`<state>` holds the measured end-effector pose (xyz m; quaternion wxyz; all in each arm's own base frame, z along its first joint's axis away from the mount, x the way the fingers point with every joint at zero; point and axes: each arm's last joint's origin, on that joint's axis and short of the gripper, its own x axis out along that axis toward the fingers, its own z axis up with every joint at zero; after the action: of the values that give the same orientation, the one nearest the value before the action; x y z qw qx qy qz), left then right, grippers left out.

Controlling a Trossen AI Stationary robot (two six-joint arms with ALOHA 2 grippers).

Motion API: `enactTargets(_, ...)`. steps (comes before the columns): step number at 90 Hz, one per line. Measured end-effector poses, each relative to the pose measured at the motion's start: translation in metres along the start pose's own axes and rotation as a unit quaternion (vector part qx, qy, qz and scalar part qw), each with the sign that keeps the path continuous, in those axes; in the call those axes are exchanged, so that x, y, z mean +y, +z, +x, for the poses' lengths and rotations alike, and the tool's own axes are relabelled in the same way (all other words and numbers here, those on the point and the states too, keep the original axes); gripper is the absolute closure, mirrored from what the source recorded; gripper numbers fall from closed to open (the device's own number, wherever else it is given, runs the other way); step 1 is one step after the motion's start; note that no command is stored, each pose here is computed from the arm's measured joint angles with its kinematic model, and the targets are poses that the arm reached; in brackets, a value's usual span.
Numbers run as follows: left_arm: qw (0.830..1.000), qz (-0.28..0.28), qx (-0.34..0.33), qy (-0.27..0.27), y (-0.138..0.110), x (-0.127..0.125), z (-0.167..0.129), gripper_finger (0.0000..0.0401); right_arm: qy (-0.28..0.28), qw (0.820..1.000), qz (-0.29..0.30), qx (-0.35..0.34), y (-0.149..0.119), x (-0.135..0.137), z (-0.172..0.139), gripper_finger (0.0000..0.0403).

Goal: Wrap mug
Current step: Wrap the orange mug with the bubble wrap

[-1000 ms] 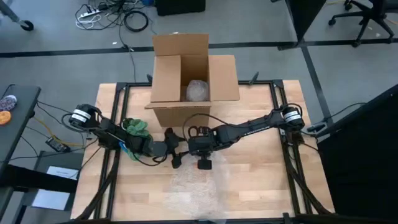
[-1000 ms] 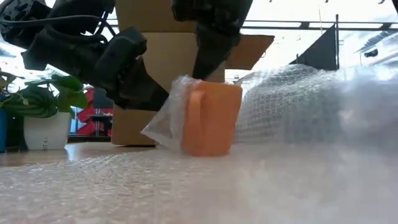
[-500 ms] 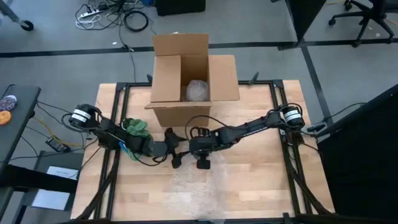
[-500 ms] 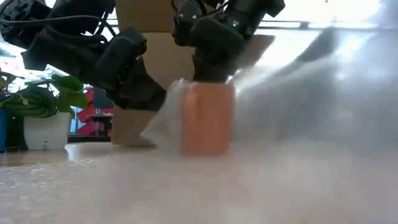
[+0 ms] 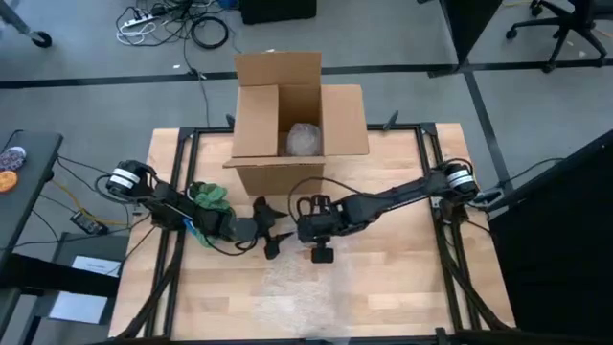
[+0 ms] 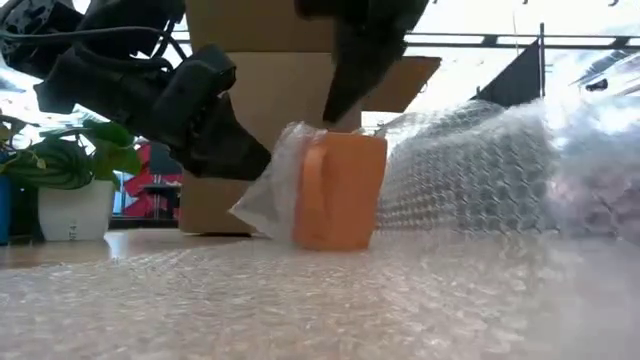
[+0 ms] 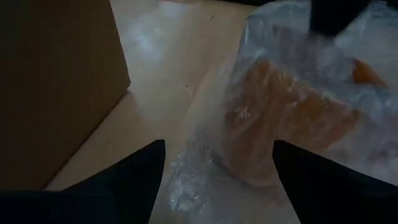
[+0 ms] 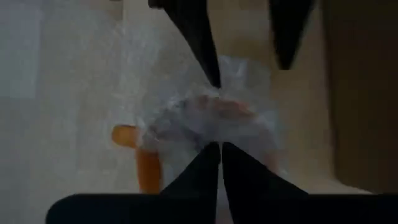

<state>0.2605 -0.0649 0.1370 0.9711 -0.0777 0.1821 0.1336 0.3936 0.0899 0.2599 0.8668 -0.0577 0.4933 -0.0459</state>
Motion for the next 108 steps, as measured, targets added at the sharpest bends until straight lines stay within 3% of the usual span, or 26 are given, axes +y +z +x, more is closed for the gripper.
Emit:
enactTargets(22,1.0,-0.004,0.003,-0.007,-0.001,-0.003,-0.002,0.0117,-0.058,0.998,0.03,0.025,-0.009,-0.007,-0.02,0.0371)
enactTargets(59,1.0,-0.005,-0.001,-0.011,0.0,-0.004,-0.002,0.0117,-0.041,0.995,0.072,0.049,-0.009,-0.009,0.013,0.0239)
enactTargets(83,1.0,-0.003,0.001,-0.01,-0.001,-0.003,-0.001,0.0117,-0.061,0.992,0.07,0.085,-0.02,-0.01,0.056,0.0229)
enactTargets(108,1.0,-0.002,0.003,-0.008,-0.003,-0.003,0.0,0.0117,-0.041,0.994,0.065,0.077,-0.019,-0.002,0.063,0.0229)
